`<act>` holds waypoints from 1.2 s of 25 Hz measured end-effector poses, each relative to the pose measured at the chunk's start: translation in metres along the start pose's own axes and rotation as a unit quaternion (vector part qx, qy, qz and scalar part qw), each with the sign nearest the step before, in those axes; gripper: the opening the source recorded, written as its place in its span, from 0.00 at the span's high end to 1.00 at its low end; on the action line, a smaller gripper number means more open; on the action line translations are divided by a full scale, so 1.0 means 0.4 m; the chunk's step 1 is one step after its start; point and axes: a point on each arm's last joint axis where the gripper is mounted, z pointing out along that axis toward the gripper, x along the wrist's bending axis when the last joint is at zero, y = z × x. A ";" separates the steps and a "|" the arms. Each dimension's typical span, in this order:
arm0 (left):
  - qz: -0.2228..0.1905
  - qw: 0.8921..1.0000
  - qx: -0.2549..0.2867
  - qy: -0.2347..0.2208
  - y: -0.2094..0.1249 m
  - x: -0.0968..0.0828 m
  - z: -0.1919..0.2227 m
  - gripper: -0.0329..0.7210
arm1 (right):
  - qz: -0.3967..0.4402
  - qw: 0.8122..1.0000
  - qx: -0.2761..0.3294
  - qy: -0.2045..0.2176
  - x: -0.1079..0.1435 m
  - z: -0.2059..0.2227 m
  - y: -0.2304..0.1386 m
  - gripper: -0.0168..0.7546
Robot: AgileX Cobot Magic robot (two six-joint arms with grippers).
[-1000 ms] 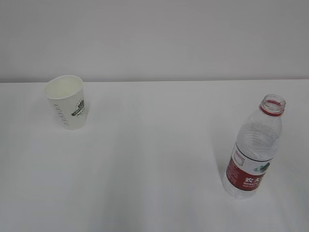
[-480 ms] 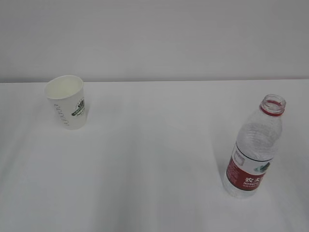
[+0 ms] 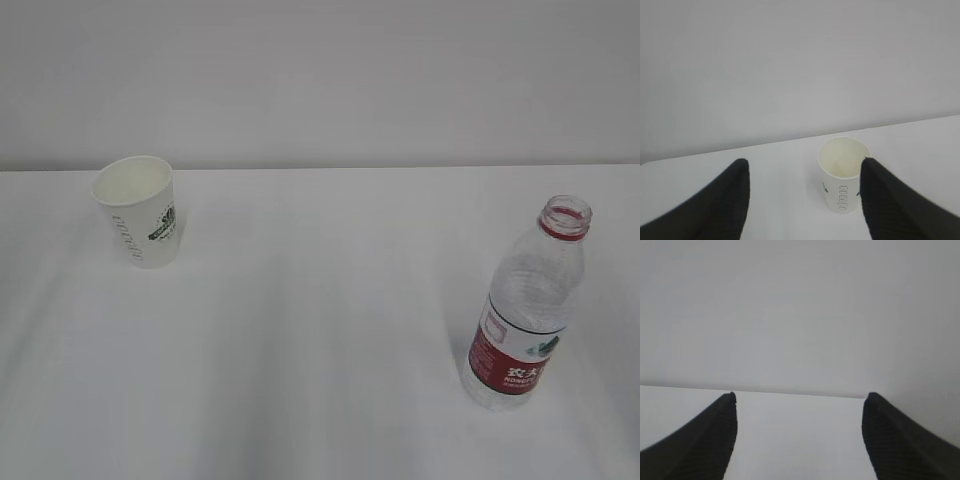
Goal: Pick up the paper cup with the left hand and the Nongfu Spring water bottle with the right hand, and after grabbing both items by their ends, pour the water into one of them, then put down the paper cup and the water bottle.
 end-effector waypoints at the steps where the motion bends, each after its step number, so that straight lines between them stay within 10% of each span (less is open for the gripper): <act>1: 0.000 1.000 0.000 0.000 0.000 0.000 0.000 0.29 | 0.000 1.000 0.000 0.000 0.000 0.002 0.000 0.22; 30: 0.026 0.997 -0.066 -0.020 -0.143 -0.015 0.014 0.31 | -0.003 0.998 -0.064 0.019 0.027 0.055 -0.119 0.22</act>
